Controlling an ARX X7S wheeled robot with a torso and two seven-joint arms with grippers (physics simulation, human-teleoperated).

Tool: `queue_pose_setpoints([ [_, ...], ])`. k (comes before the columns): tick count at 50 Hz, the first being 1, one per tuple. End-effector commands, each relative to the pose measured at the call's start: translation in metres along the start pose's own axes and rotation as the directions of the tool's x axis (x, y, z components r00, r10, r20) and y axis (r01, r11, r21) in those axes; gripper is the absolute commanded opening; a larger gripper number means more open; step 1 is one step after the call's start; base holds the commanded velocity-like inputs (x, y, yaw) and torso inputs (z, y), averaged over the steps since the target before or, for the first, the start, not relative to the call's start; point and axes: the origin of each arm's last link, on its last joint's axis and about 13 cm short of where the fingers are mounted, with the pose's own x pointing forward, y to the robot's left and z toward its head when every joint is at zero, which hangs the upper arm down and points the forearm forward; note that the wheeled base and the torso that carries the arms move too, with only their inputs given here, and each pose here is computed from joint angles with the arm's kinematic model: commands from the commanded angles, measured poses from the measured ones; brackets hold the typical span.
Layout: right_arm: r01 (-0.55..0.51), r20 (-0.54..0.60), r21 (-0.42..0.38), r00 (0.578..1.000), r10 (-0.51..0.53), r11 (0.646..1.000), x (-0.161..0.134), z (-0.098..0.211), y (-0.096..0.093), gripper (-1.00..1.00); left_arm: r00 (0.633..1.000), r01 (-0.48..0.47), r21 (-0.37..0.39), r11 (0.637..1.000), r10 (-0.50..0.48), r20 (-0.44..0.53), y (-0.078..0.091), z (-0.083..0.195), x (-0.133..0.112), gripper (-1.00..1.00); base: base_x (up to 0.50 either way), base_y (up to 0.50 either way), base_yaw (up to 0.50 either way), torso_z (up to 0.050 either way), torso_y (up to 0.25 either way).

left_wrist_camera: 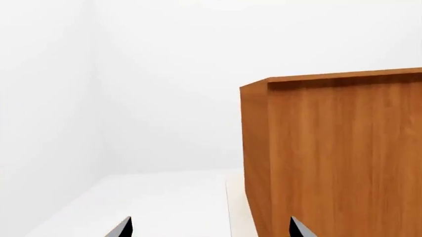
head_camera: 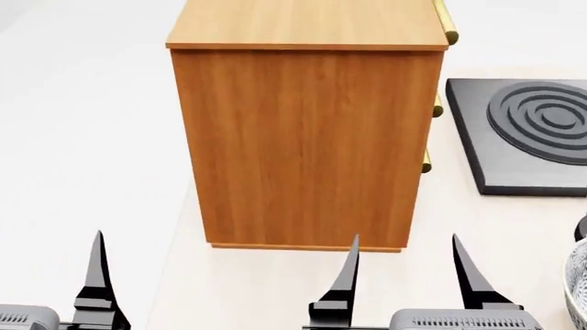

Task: Put the bowl on the top of the cabinet.

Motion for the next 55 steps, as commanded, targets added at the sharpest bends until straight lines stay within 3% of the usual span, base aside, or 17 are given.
queue_pose_setpoints([
  [1, -0.005, -0.007, -0.007, 1.0, 0.005, 1.0, 0.0, 0.001, -0.001, 1.0, 1.0, 0.003, 0.0, 1.0, -0.003, 0.001, -0.001, 0.001, 0.0, 1.0, 0.5, 0.0, 0.0, 0.0, 0.0],
  [10, 0.032, -0.004, -0.019, 0.999, -0.032, 0.999, 0.0, 0.0, -0.003, 1.0, 1.0, 0.006, -0.002, 1.0, -0.006, 0.002, -0.001, 0.0, 0.0, 1.0, 0.46, 0.0, 0.0, 0.0, 0.0],
  [44, 0.074, -0.015, -0.043, 0.997, -0.075, 0.996, -0.002, -0.005, -0.003, 1.0, 1.0, 0.008, 0.0, 1.0, -0.008, -0.003, -0.002, -0.002, -0.001, 1.0, 0.09, 0.0, 0.0, 0.0, 0.0],
  [52, 0.17, -0.034, -0.149, 0.984, -0.177, 0.974, -0.001, -0.006, -0.007, 1.0, 1.0, 0.008, 0.004, 1.0, -0.008, -0.01, -0.002, -0.004, 0.0, 1.0, 0.0, 0.0, 0.0, 0.0, 0.0],
  [55, 0.15, -0.06, -0.186, 0.985, -0.164, 0.971, -0.002, 0.0, -0.014, 1.0, 1.0, 0.007, 0.001, 1.0, -0.007, -0.014, -0.002, -0.005, 0.001, 1.0, 0.0, 0.0, 0.0, 0.0, 0.0],
])
